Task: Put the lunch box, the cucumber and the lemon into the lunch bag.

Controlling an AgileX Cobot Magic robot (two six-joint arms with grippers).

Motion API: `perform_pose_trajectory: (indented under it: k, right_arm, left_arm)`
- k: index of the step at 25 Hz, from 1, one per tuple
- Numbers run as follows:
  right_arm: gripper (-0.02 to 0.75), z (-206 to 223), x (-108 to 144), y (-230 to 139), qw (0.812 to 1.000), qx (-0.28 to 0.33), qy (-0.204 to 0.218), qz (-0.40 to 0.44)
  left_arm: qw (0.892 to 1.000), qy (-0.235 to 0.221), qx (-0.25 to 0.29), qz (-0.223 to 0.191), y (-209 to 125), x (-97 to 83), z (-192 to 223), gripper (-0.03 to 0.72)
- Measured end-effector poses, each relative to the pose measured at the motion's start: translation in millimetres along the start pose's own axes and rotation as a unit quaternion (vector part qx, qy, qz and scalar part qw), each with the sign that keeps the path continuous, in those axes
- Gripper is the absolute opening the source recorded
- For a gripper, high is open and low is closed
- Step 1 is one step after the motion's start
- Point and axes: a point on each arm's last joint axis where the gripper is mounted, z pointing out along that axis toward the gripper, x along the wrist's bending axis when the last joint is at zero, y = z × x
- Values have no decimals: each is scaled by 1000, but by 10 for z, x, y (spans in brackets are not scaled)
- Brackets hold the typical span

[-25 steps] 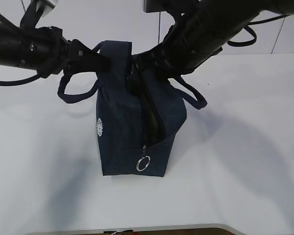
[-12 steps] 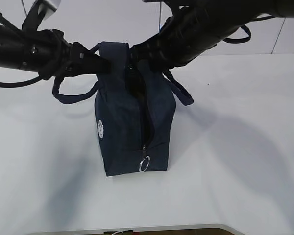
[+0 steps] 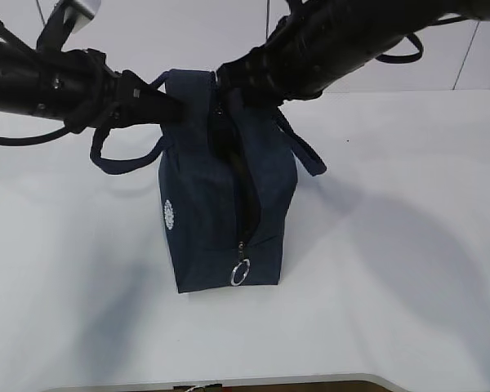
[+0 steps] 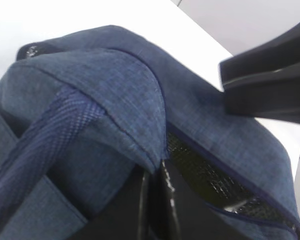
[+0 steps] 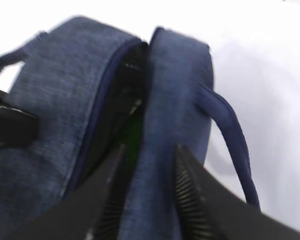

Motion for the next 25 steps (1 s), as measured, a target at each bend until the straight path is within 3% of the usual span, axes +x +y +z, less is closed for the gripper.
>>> perform_pose_trajectory:
  k: [4, 10, 19, 25]
  right_arm:
    - [328, -188, 4, 75, 1000, -22, 2, -5]
    - [343, -476, 14, 69, 998, 1, 8, -63]
    - [344, -671, 190, -102, 987, 32, 117, -108]
    - [344, -808, 181, -360, 986, 13, 127, -103]
  left_arm:
    - [1000, 0, 0, 0, 0, 0, 0, -10]
    - [1000, 0, 0, 0, 0, 0, 0, -10]
    - [1000, 0, 0, 0, 0, 1, 0, -10]
    - [1000, 0, 0, 0, 0, 1, 0, -10]
